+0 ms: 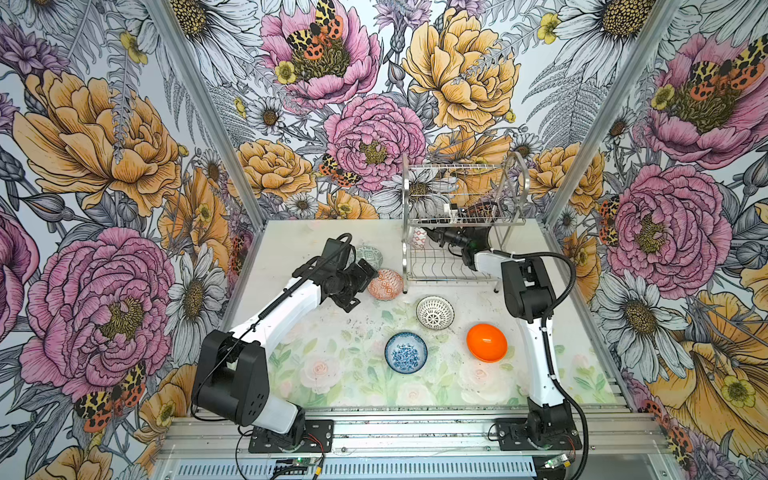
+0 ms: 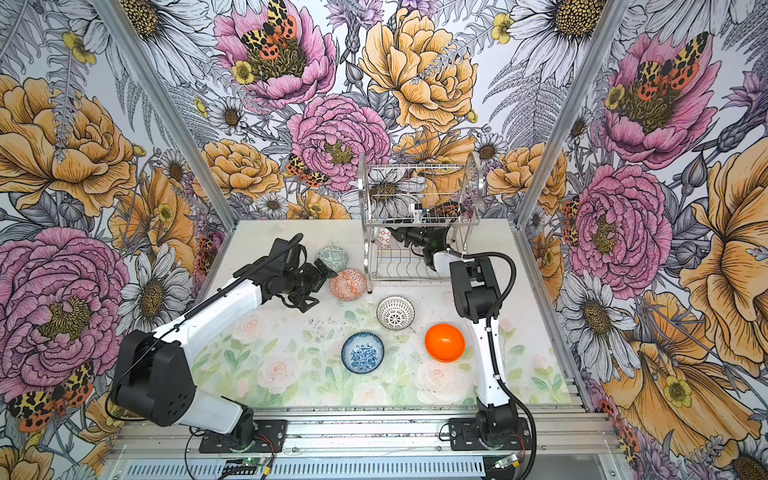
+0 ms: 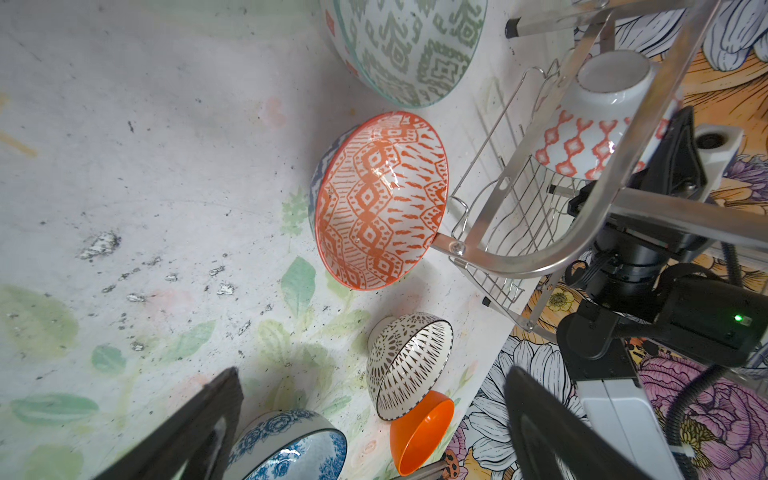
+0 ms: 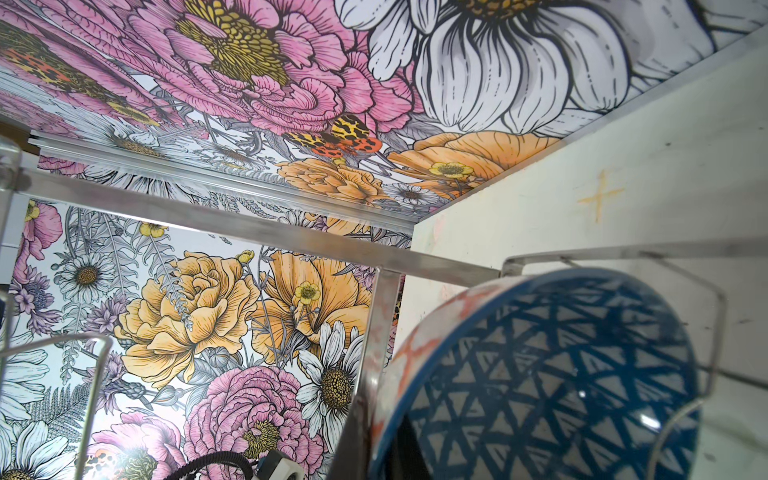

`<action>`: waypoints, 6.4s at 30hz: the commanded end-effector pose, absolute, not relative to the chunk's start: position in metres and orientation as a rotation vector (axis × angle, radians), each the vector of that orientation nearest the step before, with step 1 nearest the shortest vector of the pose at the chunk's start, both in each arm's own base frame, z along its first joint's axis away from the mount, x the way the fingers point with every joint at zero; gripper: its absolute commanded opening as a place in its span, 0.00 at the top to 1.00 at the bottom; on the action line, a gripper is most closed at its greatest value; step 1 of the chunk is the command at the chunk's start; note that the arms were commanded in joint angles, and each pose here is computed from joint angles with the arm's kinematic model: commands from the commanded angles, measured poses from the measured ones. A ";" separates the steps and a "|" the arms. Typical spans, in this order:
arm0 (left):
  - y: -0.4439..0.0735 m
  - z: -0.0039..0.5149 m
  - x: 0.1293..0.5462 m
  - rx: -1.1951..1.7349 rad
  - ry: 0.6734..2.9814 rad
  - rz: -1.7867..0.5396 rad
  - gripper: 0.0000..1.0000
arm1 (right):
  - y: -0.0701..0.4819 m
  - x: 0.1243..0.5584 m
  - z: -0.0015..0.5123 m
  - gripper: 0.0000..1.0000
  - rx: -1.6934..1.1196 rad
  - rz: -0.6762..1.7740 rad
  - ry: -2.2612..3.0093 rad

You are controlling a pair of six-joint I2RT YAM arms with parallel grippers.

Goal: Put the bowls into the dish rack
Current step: 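Lower the blue-triangle bowl upright into the rack and open the right gripper, then withdraw the right gripper from the rack while the left gripper nears the blue-floral bowl, then lower the left gripper onto the blue-floral bowl rim and close it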

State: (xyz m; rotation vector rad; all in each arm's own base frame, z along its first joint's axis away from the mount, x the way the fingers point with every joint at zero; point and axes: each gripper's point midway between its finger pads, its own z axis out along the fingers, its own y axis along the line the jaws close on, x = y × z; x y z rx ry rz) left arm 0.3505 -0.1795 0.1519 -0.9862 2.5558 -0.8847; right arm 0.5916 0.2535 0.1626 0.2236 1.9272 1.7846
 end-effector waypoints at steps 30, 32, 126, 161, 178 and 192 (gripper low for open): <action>-0.190 0.172 0.362 -0.899 2.546 -0.926 0.01 | 0.257 0.585 0.182 0.62 0.184 1.764 1.934; -0.190 0.172 0.359 -0.897 2.544 -0.925 0.01 | 0.256 0.583 0.184 0.61 0.189 1.768 1.924; -0.192 0.154 0.308 -0.799 2.552 -0.824 0.01 | 0.226 0.337 0.175 0.01 0.154 1.232 2.216; -0.239 0.074 0.218 -0.204 2.984 -0.492 0.15 | 0.204 0.315 0.175 0.01 0.164 0.966 2.299; -0.239 0.060 0.224 -0.219 3.016 -0.444 0.78 | 0.205 0.319 0.163 0.01 0.204 0.927 2.372; -0.213 0.084 0.270 -0.377 2.882 -0.445 1.00 | 0.214 0.326 0.168 0.01 0.115 0.874 2.418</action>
